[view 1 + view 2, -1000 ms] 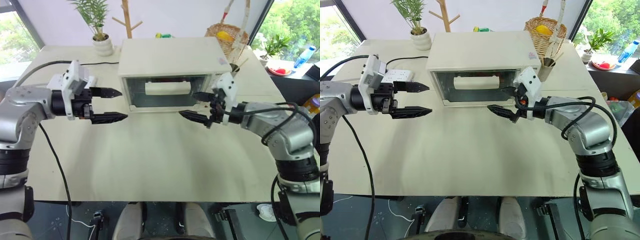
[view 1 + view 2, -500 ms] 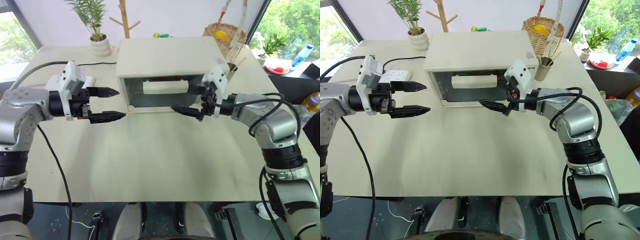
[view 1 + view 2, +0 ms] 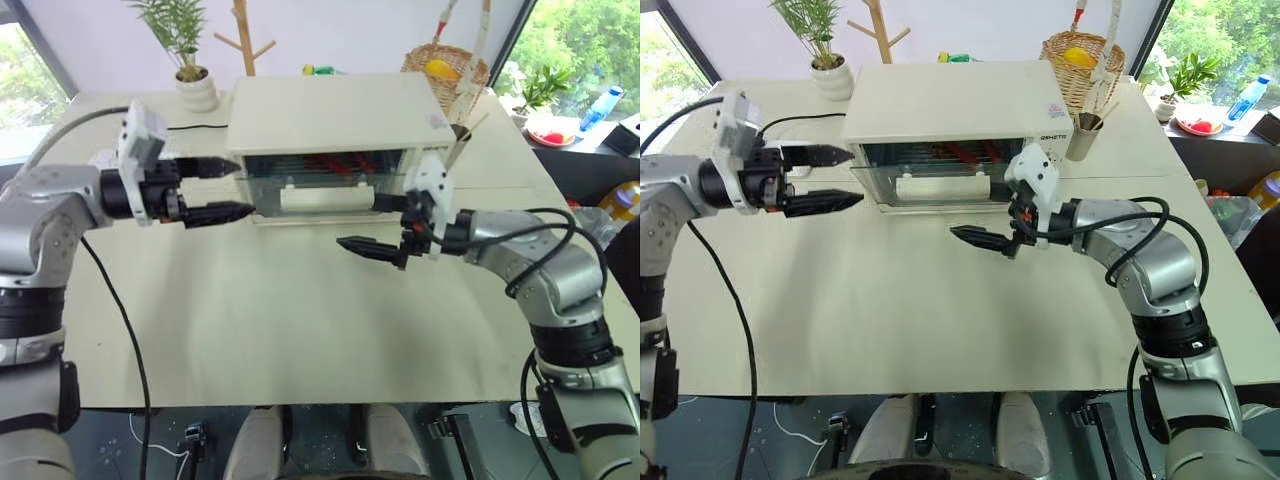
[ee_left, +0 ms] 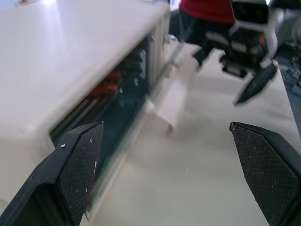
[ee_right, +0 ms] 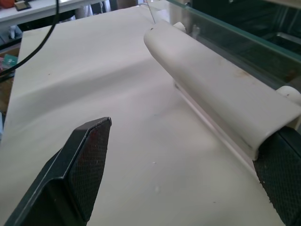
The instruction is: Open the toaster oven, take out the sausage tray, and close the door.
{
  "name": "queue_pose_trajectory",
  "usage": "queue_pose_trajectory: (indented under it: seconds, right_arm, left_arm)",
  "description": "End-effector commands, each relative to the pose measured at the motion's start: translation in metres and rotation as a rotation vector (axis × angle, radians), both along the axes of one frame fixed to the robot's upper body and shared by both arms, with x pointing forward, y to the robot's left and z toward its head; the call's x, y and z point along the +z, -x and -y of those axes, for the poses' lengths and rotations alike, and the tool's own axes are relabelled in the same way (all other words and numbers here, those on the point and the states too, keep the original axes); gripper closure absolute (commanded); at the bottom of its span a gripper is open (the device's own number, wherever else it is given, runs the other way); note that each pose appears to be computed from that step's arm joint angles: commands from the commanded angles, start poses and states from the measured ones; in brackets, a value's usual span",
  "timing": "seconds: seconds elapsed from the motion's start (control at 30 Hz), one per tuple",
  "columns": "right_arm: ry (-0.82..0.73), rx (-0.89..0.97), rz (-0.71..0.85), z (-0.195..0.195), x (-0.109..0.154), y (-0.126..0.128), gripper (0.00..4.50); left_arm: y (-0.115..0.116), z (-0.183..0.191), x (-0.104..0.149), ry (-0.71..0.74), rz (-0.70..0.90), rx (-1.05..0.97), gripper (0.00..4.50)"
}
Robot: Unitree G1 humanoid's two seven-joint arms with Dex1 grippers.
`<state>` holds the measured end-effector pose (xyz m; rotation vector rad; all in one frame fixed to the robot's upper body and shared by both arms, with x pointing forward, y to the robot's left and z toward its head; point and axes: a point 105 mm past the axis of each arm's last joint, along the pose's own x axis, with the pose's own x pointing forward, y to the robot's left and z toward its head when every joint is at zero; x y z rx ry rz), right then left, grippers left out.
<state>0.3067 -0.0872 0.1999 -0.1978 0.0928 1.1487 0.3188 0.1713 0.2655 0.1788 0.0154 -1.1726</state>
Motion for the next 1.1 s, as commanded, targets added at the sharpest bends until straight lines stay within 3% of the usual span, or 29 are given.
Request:
queue_pose_trajectory:
  seconds: [0.03, 0.17, 0.23, 0.5, 0.7, 1.1]
  right_arm:
    - [-0.021, 0.065, 0.04, -0.011, 0.007, 0.02, 0.03]
    - [-0.024, 0.061, 0.019, -0.015, -0.002, 0.029, 0.03]
    - [-0.03, 0.053, 0.007, -0.016, -0.007, 0.033, 0.0]
    - [-0.05, 0.017, 0.0, -0.017, -0.008, 0.036, 0.0]
    - [-0.05, -0.003, 0.002, -0.015, -0.009, 0.037, 0.0]
    - [0.004, -0.105, 0.005, 0.01, -0.015, 0.036, 0.0]
  left_arm:
    - [0.0, 0.001, 0.02, 0.035, 0.054, -0.005, 0.0]
    - [-0.004, 0.004, 0.019, 0.028, 0.053, -0.01, 0.0]
    - [-0.009, 0.007, 0.014, 0.002, 0.063, -0.014, 0.55]
    - [-0.036, 0.018, 0.004, -0.052, 0.132, 0.02, 4.45]
    - [-0.04, 0.033, -0.016, -0.148, 0.148, -0.042, 4.45]
    - [-0.034, 0.036, -0.032, -0.199, 0.11, -0.118, 4.45]
